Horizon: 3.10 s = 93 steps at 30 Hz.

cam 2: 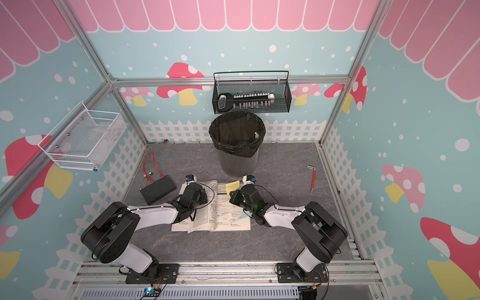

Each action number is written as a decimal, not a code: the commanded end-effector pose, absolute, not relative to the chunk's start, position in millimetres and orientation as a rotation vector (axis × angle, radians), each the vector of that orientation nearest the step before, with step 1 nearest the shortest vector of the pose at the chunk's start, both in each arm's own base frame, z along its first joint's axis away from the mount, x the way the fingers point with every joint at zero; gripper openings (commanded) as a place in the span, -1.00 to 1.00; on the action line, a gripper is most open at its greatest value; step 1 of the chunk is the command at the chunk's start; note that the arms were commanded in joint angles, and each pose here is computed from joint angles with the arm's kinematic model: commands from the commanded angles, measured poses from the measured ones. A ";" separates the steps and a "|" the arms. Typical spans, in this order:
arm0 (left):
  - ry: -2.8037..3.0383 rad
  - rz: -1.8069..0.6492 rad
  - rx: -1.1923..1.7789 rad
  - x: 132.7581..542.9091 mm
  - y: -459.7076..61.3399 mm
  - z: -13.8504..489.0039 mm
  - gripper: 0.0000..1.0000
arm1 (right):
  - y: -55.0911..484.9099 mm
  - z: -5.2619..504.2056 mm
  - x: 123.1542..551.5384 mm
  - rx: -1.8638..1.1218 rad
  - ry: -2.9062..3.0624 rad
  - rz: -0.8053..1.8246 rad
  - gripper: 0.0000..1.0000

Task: Peel off the used sticky note
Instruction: Tear off the note from the book, then place the note in the trash bin, then turn the page of the book at the center of the board.

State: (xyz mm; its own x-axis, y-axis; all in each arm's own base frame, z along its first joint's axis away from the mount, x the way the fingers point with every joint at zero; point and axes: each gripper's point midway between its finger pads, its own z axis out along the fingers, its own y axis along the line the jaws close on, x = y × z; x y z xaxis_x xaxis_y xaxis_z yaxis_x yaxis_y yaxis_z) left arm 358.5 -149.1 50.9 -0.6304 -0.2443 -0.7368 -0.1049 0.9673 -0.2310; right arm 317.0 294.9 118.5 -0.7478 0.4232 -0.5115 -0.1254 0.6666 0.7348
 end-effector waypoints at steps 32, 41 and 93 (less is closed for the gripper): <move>2.281 -0.155 -0.202 355.9 -145.1 60.0 -1.00 | 278.9 355.0 502.3 -0.337 1.925 0.544 -0.39; 2.281 -0.145 -0.201 356.5 -143.0 59.7 -1.00 | 277.1 372.1 499.2 -0.345 1.889 0.560 0.06; 2.060 -0.402 -0.130 335.8 -144.0 179.2 -1.00 | 439.6 13.0 324.5 -0.852 2.379 1.124 -1.00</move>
